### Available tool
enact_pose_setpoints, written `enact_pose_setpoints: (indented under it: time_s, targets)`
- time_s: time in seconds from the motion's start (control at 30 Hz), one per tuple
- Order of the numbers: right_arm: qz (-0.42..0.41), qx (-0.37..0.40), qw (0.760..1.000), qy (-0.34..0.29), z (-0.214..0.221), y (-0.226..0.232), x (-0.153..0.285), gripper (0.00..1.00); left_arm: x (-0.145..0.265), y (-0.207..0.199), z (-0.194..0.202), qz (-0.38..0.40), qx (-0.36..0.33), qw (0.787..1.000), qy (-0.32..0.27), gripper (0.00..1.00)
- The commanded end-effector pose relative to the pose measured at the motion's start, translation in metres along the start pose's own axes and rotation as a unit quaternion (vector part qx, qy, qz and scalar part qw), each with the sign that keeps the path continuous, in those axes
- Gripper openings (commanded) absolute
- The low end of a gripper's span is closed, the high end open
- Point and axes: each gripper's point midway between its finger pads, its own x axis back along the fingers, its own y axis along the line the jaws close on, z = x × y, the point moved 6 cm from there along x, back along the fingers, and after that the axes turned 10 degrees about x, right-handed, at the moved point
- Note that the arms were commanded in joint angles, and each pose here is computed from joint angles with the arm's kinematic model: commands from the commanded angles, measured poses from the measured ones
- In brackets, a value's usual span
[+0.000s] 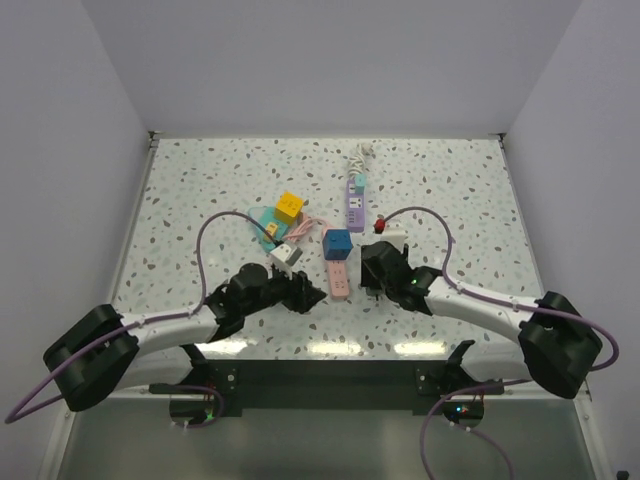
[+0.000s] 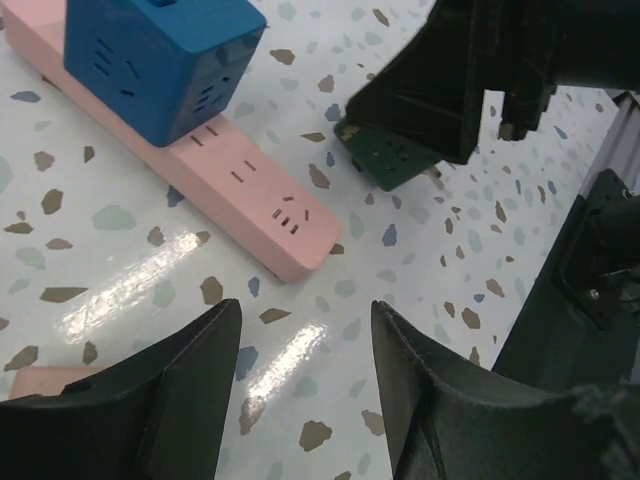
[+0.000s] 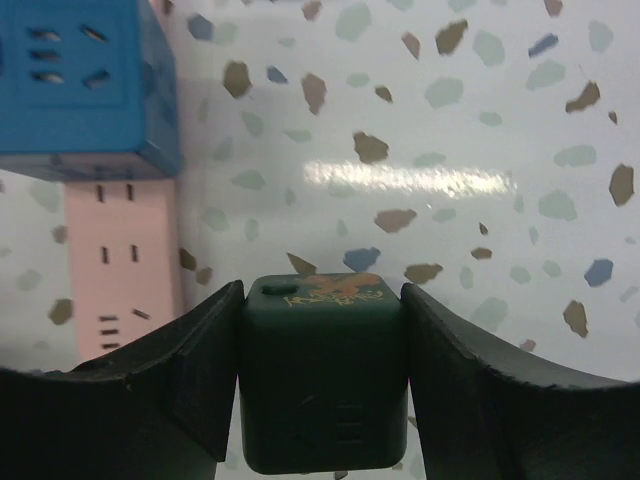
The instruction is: Insert the plug
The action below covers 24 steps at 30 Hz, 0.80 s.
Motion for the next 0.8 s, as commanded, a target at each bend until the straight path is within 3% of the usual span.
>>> enact_pose_setpoints:
  time_s: [0.0,0.3,0.77]
  targets:
    - [-0.045,-0.048,0.992,-0.105,-0.064,0.024,0.006,0.00,-0.010,-0.034,-0.028,0.086,0.008,0.995,-0.044,0.61]
    - [-0.114,-0.087,0.971,-0.193,-0.099,0.055,0.022,0.00,-0.031,-0.045,-0.041,0.106,0.063,0.990,-0.064,0.71]
    - [-0.172,-0.096,0.956,-0.217,-0.101,0.075,0.050,0.00,-0.041,-0.040,-0.063,0.071,0.091,0.984,-0.133,0.79]
